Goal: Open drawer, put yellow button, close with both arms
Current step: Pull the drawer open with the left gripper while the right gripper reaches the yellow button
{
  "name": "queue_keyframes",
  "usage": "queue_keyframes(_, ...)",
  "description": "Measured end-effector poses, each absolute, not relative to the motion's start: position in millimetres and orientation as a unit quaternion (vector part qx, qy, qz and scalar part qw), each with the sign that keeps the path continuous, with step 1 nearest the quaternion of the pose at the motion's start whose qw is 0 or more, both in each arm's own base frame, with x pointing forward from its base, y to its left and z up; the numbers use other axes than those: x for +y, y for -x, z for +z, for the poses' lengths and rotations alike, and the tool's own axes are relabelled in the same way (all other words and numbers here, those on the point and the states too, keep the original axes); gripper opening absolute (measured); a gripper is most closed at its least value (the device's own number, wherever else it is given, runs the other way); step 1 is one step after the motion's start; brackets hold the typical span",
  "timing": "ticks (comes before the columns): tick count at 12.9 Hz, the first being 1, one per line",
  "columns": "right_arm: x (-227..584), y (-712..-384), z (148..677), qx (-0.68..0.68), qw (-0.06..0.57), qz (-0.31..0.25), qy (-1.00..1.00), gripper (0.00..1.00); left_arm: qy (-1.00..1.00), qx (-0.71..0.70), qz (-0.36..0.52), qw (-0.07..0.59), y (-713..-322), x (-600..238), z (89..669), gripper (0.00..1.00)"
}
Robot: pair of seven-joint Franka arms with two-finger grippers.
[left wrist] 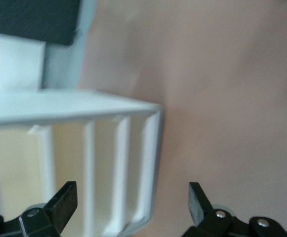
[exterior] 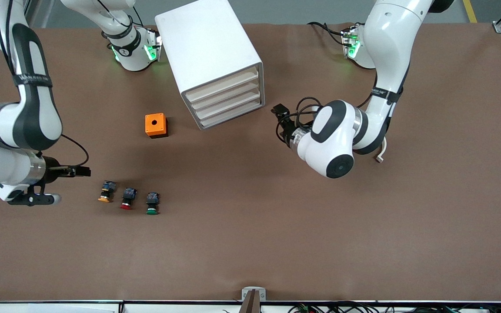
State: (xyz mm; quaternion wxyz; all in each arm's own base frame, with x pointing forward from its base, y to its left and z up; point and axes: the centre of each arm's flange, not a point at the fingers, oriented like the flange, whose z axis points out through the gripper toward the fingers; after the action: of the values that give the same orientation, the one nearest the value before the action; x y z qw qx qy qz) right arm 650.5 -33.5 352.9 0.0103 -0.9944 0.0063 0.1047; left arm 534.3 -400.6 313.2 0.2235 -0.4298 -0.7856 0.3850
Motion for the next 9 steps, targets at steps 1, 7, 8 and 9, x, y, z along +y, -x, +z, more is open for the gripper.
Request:
queue_keyframes(1,-34,-654,334,0.011,0.009,0.106,0.994,1.0,0.414,-0.781,0.412,0.224,-532,-410,315,0.98)
queue_keyframes(7,-41,-651,233,0.042,0.001,0.099,0.994,1.0,0.394,-0.739,0.478,0.264,-476,-487,296,0.69)
queue_keyframes(8,-43,-649,221,0.044,0.001,0.103,0.994,1.0,0.4,-0.73,0.483,0.27,-463,-501,290,0.67)
queue_keyframes(9,-45,-648,211,0.047,0.002,0.105,0.993,1.0,0.415,-0.72,0.485,0.271,-450,-513,285,0.59)
